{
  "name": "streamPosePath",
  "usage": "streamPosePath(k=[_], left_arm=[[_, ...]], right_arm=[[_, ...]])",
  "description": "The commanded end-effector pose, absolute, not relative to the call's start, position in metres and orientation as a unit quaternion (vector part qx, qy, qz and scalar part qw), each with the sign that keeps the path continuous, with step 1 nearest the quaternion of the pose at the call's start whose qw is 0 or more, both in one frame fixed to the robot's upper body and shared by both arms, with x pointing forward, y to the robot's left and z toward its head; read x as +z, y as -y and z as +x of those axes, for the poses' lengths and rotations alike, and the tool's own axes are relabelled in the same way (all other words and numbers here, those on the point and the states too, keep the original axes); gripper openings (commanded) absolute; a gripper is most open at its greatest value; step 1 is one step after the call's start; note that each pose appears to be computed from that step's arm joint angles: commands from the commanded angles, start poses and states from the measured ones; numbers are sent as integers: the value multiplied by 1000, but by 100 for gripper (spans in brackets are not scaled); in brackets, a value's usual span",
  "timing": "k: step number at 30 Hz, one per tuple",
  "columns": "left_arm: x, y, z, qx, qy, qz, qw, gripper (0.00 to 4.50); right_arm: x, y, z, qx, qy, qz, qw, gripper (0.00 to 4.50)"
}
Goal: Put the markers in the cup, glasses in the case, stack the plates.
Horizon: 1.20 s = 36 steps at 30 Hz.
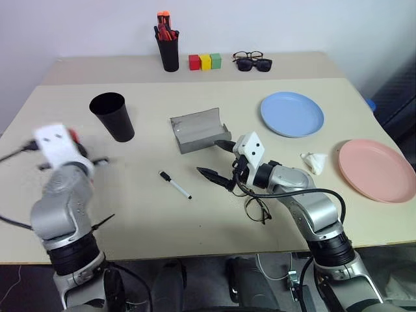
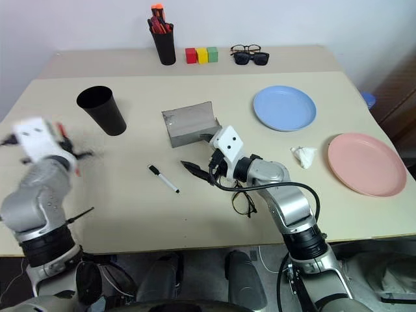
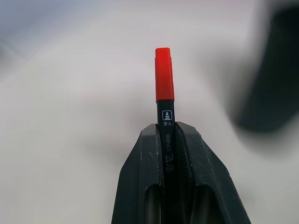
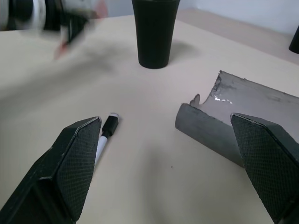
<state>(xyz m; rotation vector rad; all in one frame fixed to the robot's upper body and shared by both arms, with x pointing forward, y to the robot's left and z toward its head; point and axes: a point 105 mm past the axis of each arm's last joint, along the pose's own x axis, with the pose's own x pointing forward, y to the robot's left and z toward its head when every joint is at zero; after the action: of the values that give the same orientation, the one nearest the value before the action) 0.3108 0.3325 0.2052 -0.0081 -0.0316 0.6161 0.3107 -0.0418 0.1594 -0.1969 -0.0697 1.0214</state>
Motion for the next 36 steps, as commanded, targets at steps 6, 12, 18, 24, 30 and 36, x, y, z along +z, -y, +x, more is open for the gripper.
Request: streamPosePath(k=[6, 12, 18, 24, 30, 36], left_arm=[[306, -286, 362, 194, 239, 131, 942, 4], [299, -265, 406, 151, 242, 125, 950, 4], [273, -258, 421, 133, 230, 119, 957, 4], [258, -251, 426, 119, 224, 102, 962, 45], [264, -257, 419, 134, 242, 87, 957, 314], [290, -238, 390, 40, 314, 31, 948, 314]], right_arm=[[177, 20, 312, 509, 77, -92, 853, 450], [182, 15, 313, 509, 90, -92, 851, 450], [184, 20, 315, 490, 96, -91, 862, 450], [184, 20, 314, 487, 98, -90, 863, 450], [186, 19, 314, 491, 98, -90, 861, 450], [185, 21, 315, 492, 96, -96, 860, 450]])
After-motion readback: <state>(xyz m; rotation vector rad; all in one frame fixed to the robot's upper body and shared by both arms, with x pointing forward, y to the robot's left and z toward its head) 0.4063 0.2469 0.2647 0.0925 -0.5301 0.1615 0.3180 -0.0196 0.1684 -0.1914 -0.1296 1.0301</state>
